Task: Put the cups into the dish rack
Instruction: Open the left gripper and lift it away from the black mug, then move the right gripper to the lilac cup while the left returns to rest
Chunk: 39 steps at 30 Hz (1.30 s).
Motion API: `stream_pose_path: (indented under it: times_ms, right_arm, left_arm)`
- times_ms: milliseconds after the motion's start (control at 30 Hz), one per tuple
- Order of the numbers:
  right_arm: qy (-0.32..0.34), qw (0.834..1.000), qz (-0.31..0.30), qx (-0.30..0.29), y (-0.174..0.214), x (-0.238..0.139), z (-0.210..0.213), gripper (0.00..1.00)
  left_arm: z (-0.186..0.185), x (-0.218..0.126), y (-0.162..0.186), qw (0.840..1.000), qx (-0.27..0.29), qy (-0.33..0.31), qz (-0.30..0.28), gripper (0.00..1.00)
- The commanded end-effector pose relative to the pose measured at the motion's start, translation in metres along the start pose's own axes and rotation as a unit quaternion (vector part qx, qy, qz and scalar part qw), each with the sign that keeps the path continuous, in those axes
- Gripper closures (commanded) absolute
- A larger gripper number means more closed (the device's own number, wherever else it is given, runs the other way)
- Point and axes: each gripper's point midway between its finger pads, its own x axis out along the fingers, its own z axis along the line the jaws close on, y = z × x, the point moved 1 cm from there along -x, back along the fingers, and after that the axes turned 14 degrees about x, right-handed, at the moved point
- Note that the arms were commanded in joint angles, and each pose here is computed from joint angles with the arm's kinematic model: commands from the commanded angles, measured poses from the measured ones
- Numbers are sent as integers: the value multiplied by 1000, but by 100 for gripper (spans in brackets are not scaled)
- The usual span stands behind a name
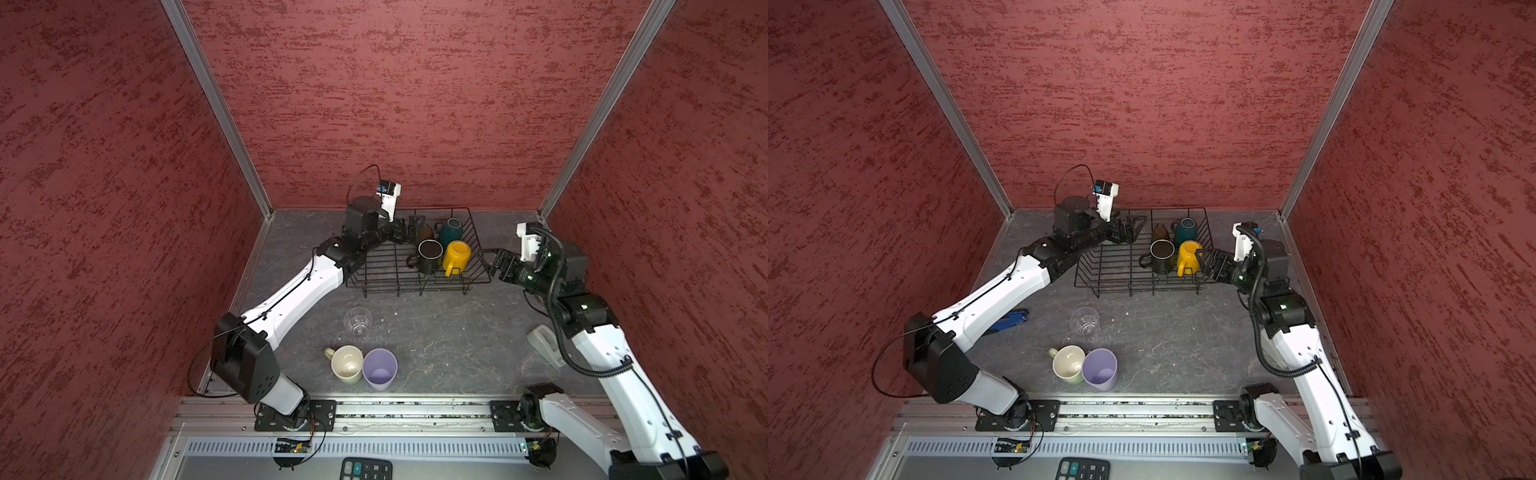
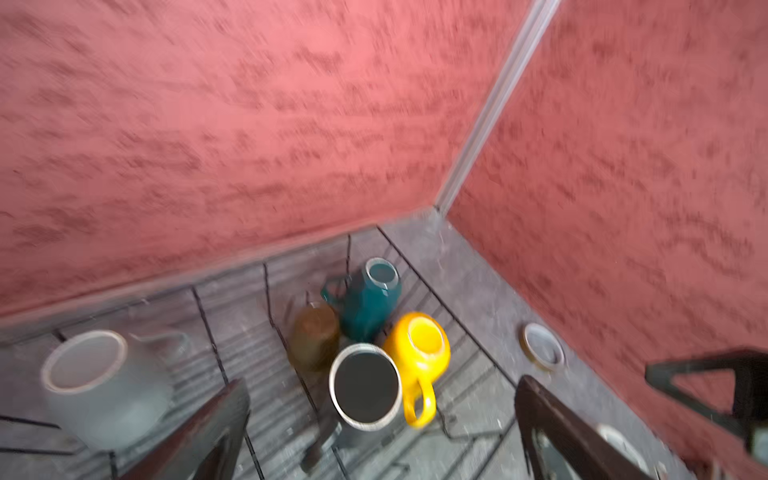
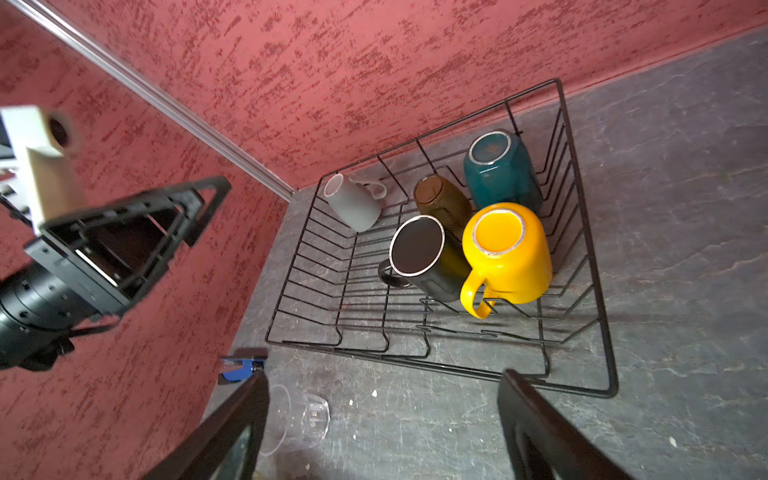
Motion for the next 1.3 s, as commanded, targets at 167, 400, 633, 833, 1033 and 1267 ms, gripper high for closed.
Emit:
stream_pose_path:
  times_ms: [167,400,633,833,1033,1267]
  right_arm:
    - [44,986,134,-89,76,21,21,23]
    - [70,961,235,-128,155,17,42,29]
    - [79,940,294,-152,206,12,66,35]
    - [87,925,333,-159,249,14,74,38]
    - [94,914,358,-163,286,22,76,39]
    - [93,913,368,-147,316,35,75,41]
  left_arm:
    - [51,-77,-7,996,-12,-84,-28,0]
    - [107,-141,19,985,-1,-169,-39,0]
    - [130,-152,41,979,-36,-198,-44,0]
    - [148,-163,50,973,-95,-207,-44,0]
    - [148,-173,45,971,-96,-210,-58,0]
    - [147,-178,44,971,-92,-215,-59,0]
